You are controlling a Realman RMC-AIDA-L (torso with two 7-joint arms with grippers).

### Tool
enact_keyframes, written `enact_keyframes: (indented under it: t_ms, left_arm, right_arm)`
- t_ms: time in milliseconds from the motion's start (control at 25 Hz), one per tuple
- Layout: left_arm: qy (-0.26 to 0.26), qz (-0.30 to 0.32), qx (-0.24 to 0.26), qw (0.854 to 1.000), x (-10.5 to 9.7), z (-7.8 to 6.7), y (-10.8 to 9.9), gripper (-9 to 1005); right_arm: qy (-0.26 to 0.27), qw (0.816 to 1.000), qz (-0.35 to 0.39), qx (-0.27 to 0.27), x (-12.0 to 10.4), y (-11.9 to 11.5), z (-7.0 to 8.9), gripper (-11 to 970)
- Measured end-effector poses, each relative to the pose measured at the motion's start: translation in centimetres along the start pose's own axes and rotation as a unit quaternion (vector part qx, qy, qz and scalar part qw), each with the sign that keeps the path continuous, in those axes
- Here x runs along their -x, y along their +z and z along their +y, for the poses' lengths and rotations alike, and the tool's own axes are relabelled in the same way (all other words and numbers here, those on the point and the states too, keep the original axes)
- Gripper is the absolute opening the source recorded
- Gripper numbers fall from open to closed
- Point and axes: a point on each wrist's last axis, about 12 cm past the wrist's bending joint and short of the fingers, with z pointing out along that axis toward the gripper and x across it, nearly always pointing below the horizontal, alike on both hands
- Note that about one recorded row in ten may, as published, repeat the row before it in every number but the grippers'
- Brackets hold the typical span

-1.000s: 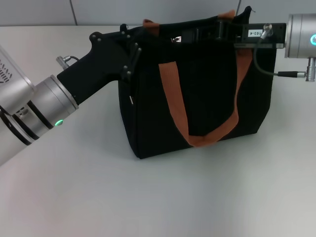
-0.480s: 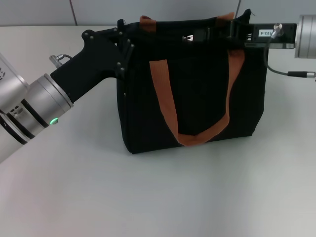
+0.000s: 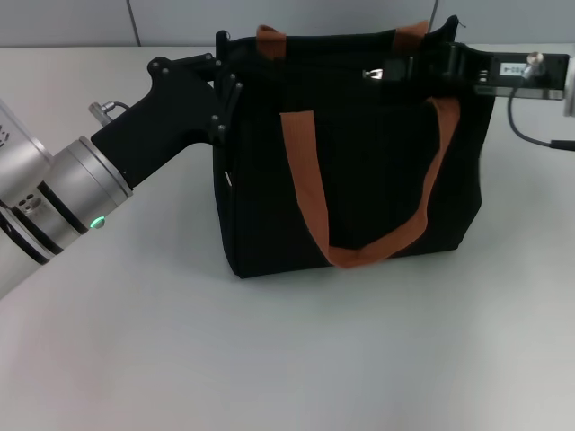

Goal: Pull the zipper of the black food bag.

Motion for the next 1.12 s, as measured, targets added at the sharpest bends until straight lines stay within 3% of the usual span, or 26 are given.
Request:
enact_keyframes:
  t_ms: [520,880,1120]
  left_arm:
    - [0.000,-0.004,0.007,1.000,0.2,0.4,0.2,35]
    - [-0.003,-0.005,0.012,1.000,0.4,0.8,0.8,35]
    - [0.003,-0.005,0.013,1.000,0.9,1.3,1.9,35]
  right_arm:
    - [0.016,0.998,-0.057,-0.022,-0.8,-4.5,-1.7,-1]
    - [-0.003,0.985,-0.166,0.042,-2.0,-9.3,-1.4,0]
    - [-0.039,0.978,-0.197,0.060,-4.1,-10.3,-1.4,28]
